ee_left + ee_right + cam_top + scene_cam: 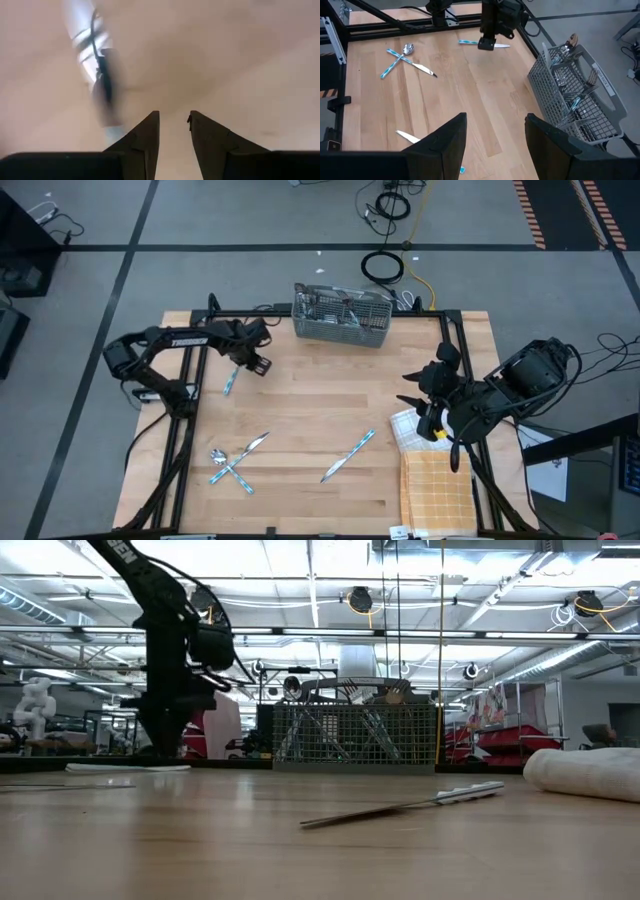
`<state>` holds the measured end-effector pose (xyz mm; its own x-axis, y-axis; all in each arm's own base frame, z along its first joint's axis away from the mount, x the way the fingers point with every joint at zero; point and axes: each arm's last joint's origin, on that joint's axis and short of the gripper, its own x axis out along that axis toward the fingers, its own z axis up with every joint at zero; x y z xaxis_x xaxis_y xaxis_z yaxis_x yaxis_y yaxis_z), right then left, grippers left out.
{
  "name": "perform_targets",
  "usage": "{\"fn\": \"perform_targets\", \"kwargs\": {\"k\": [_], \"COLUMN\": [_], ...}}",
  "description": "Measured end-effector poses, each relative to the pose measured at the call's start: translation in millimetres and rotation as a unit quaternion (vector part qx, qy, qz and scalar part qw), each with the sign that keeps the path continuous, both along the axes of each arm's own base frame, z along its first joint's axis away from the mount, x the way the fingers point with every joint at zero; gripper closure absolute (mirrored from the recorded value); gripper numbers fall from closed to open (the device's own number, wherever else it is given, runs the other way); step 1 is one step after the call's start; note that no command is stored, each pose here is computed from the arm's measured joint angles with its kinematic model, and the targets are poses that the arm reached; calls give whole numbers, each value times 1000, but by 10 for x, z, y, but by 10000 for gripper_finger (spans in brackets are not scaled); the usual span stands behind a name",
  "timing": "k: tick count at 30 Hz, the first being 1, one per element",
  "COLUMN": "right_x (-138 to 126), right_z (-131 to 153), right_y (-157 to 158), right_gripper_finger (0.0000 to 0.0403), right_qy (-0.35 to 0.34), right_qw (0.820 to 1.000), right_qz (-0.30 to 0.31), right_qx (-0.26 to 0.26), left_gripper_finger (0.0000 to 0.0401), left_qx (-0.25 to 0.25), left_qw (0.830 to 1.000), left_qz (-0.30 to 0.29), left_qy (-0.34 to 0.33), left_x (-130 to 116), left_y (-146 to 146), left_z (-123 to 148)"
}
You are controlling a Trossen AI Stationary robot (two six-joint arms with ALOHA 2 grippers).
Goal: Sort silverware
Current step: Put the top left blue table knife into the gray silverware basket
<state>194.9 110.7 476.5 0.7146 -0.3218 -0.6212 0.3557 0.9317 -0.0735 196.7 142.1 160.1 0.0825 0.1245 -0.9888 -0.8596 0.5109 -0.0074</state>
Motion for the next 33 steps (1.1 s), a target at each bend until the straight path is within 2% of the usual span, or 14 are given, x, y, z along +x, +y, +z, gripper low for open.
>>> {"fn": "perform_targets", "kwargs": {"k": [5, 12, 23, 26, 30, 33], "right_x": [1, 0, 0, 0, 1, 1], "right_z": [4, 5, 5, 5, 5, 5], "right_y": [-5, -6, -6, -6, -8, -9], "right_gripper_finger": [216, 216, 216, 216, 216, 216], "right_qy": [-4, -7, -9, -9, -9, -10], "right_qw": [1000, 1000, 1000, 1000, 1000, 1000], "right_qz": [-3, -9, -12, -11, -12, -14], "right_qx": [-10, -9, -4, -5, -8, -5], "left_gripper_finger": [285, 285, 285, 308, 381, 384], "left_qx": [40, 15, -10, -5, 1, 6], "left_qw": [998, 997, 999, 999, 999, 999], "left_qz": [7, 31, 25, 26, 25, 23], "left_qy": [57, 76, 35, 35, 35, 35], "left_x": [-75, -276, -370, -382, -382, -379], "left_y": [0, 39, -64, -73, -68, -63], "left_z": [107, -80, -351, -377, -382, -383]}}
